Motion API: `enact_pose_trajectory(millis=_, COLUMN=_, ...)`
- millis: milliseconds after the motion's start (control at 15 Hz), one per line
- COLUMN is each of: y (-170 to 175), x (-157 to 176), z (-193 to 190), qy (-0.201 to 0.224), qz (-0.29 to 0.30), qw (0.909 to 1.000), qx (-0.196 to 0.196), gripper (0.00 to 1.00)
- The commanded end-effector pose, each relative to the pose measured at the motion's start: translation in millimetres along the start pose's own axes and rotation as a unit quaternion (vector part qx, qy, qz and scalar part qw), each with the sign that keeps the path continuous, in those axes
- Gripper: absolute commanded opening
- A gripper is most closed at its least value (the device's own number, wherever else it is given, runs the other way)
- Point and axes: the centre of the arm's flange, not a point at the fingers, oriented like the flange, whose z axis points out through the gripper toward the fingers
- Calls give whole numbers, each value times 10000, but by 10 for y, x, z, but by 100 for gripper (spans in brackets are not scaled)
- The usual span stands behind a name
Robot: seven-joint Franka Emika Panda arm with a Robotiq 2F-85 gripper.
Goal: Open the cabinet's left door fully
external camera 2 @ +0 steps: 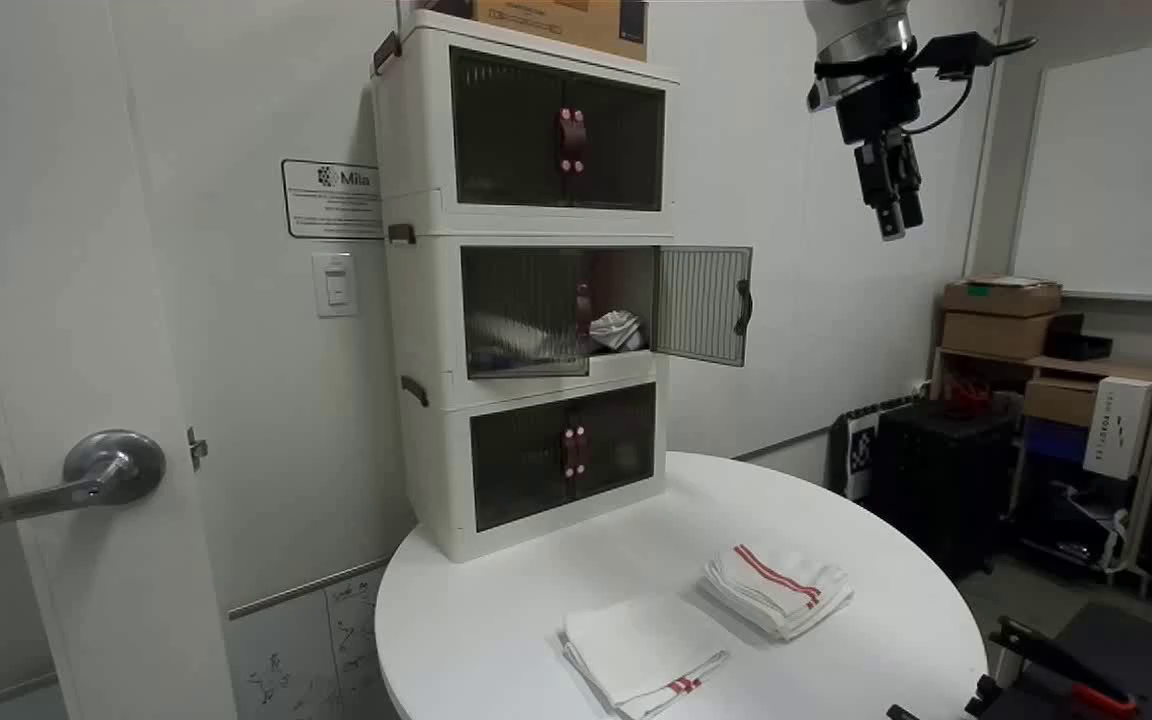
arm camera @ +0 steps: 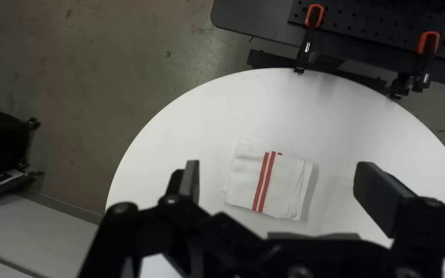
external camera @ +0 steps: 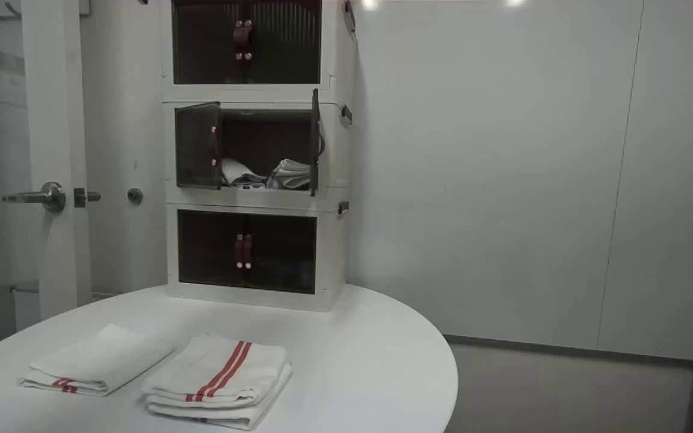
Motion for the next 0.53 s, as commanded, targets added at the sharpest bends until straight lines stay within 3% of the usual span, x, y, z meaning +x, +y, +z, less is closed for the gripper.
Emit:
enact_pose_trajectory(millis=0, y=0, x=0, z=0, qy=1, qz=0, qw=10000, qx=0, gripper=100)
enact_pose_trajectory(millis=267, y=11, x=127, z=-109, qy=503, qz=-378, qw=9980, qx=-111, gripper=100)
enact_pose_trajectory(millis=467, y=45, x=317, z=-344, qy=946, qz=-1007, qw=9901, qx=-261, gripper=100)
